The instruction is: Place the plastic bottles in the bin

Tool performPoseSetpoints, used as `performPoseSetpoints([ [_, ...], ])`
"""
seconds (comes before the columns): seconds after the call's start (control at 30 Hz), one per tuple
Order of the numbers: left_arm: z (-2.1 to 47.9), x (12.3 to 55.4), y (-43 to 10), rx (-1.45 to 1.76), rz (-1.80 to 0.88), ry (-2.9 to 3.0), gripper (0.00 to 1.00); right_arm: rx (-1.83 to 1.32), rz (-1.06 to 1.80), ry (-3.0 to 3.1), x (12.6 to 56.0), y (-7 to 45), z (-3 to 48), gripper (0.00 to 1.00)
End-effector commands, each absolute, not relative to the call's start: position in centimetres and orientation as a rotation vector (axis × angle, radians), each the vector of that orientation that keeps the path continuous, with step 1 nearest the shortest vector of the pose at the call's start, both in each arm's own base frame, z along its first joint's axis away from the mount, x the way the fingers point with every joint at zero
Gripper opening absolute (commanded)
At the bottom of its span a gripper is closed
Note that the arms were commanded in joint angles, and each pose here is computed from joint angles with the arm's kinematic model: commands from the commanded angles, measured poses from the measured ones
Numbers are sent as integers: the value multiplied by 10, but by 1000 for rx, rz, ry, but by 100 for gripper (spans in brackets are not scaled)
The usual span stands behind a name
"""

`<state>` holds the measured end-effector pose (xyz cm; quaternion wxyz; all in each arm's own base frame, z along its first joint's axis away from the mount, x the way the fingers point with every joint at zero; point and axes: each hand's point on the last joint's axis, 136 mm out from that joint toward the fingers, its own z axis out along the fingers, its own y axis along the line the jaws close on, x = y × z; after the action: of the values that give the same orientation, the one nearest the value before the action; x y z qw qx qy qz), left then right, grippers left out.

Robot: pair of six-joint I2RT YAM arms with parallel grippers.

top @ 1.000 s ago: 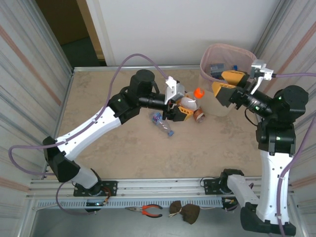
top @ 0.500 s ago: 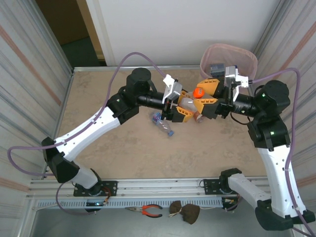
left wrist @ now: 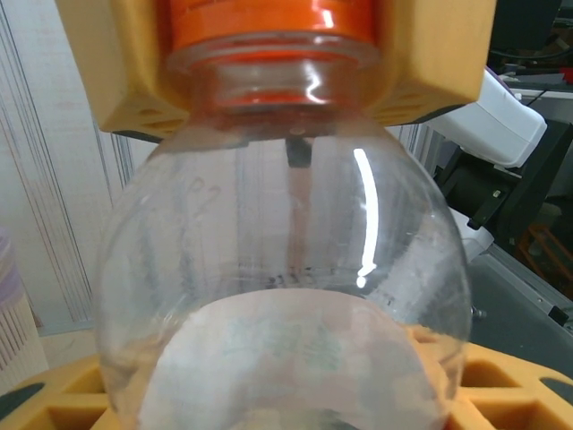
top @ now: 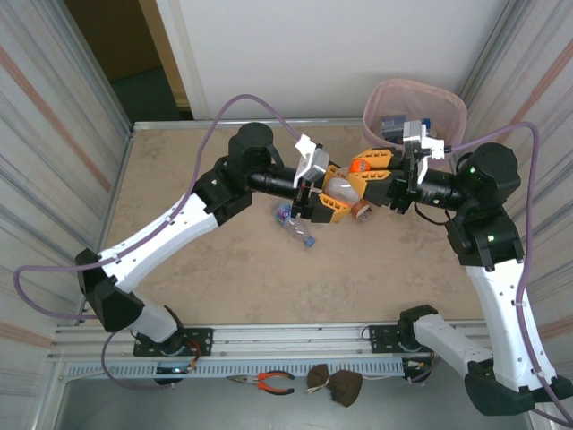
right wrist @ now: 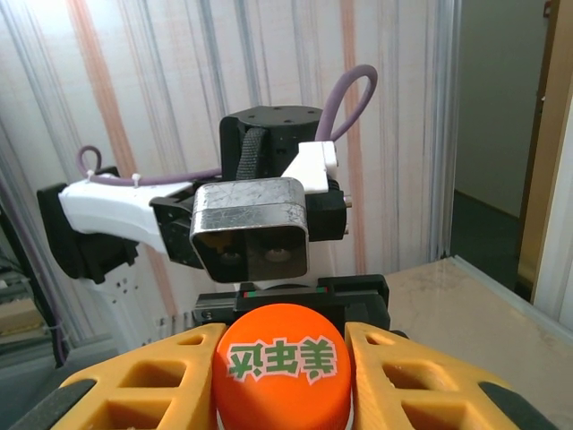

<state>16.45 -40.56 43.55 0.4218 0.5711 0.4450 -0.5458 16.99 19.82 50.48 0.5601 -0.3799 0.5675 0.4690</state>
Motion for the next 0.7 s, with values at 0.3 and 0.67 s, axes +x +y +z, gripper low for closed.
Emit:
performPoseSetpoints([
  [0.3, 450, 154, -398, 1425, -1377, 1056, 64, -926, 1081, 1303, 161, 198, 509, 18],
  [0.67, 452, 165, -381, 1335, -1277, 1104, 80, -817, 916, 1378, 187, 186, 509, 17],
])
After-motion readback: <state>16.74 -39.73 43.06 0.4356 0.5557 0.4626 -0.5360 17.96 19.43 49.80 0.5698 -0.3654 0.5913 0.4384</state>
